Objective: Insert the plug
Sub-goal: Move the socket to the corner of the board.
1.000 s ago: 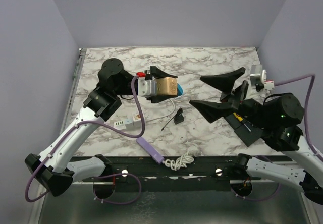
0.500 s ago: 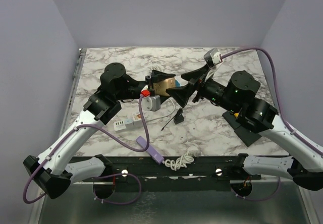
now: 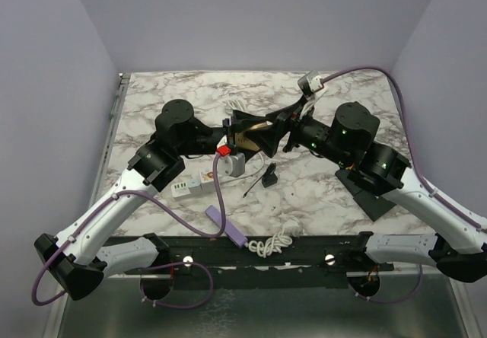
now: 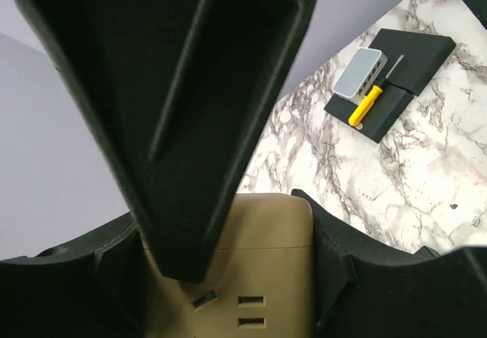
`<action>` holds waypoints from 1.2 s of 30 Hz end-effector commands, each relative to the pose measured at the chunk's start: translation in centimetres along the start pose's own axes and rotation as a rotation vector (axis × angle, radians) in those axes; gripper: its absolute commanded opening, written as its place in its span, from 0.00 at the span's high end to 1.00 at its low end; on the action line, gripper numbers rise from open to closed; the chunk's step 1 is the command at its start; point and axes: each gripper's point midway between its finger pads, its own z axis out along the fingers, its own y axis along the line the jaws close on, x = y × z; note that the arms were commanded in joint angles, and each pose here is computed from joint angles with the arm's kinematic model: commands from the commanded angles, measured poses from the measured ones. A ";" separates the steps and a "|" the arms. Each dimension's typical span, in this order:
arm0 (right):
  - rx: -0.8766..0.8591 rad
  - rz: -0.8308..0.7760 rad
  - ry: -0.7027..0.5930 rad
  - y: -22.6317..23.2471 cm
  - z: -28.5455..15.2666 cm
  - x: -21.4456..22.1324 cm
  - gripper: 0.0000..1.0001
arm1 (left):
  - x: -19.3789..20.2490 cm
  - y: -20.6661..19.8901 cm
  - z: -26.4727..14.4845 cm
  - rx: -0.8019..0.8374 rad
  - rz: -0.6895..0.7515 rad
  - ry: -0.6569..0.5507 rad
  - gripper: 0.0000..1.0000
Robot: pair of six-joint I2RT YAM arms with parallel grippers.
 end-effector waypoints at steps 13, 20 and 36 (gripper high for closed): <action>-0.046 0.105 0.076 1.2 1.0 2.3 0.29 | -0.6 0.8 -0.7 -0.047 0.171 0.027 1.00; -0.056 0.101 0.098 1.2 0.9 3.2 0.27 | -0.5 1.0 -0.8 -0.054 0.175 0.036 1.00; -0.016 0.071 0.135 0.5 0.8 3.5 0.99 | 0.1 0.8 -0.3 -0.049 0.110 0.043 0.41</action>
